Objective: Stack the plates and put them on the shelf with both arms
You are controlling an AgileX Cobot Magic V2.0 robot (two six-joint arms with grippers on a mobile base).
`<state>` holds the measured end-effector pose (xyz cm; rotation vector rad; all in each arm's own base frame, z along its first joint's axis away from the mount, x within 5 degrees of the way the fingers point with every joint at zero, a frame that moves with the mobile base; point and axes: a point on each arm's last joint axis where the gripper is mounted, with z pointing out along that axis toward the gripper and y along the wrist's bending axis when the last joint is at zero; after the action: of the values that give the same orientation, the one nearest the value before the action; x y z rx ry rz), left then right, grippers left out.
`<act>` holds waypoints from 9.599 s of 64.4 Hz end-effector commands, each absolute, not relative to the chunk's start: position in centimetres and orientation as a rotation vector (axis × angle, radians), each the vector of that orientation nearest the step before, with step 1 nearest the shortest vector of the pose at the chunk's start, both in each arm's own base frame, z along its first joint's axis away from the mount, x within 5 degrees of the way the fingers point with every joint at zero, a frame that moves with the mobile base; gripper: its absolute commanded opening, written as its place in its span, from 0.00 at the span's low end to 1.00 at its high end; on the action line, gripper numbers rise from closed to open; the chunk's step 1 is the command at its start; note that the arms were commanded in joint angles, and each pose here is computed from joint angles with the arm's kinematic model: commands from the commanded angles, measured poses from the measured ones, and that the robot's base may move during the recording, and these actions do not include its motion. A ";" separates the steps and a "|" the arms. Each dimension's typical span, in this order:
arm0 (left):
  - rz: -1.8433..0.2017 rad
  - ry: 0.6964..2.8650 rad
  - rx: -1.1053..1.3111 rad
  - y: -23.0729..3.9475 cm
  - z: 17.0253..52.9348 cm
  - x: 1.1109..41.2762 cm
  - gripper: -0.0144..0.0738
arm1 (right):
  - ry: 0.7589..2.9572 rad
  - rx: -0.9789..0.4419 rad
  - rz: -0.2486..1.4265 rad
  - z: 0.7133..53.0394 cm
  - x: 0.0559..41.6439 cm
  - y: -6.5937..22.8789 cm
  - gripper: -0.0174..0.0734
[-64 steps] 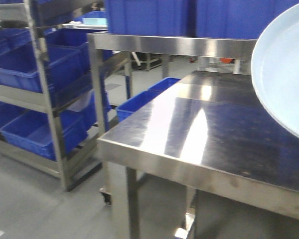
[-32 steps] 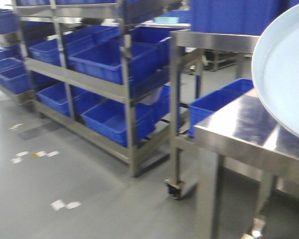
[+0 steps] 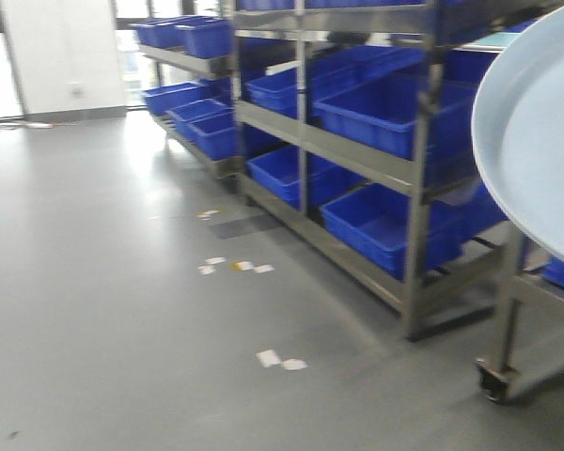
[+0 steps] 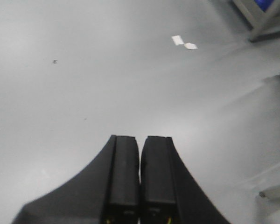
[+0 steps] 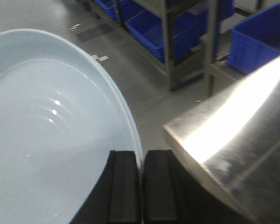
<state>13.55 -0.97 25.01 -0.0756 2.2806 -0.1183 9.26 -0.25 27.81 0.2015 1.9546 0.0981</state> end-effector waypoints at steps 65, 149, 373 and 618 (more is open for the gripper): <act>-0.130 2.188 -0.082 -1.0 26.3 14.2 0.26 | 1.826 0.191 0.106 29.6 9.5 -0.3 0.22; -0.130 2.188 -0.082 -1.0 26.3 14.2 0.26 | 1.826 0.191 0.106 29.6 9.5 -0.3 0.22; -0.130 2.187 -0.082 -1.0 26.3 14.2 0.26 | 1.831 0.191 0.106 29.6 9.6 -0.3 0.22; -0.130 2.187 -0.082 -1.0 26.3 14.2 0.26 | 1.649 0.159 0.110 28.6 10.1 -0.2 0.21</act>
<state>13.57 -0.97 24.96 -0.0757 2.2821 -0.1181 10.04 -0.22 26.95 0.1747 1.7522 0.1127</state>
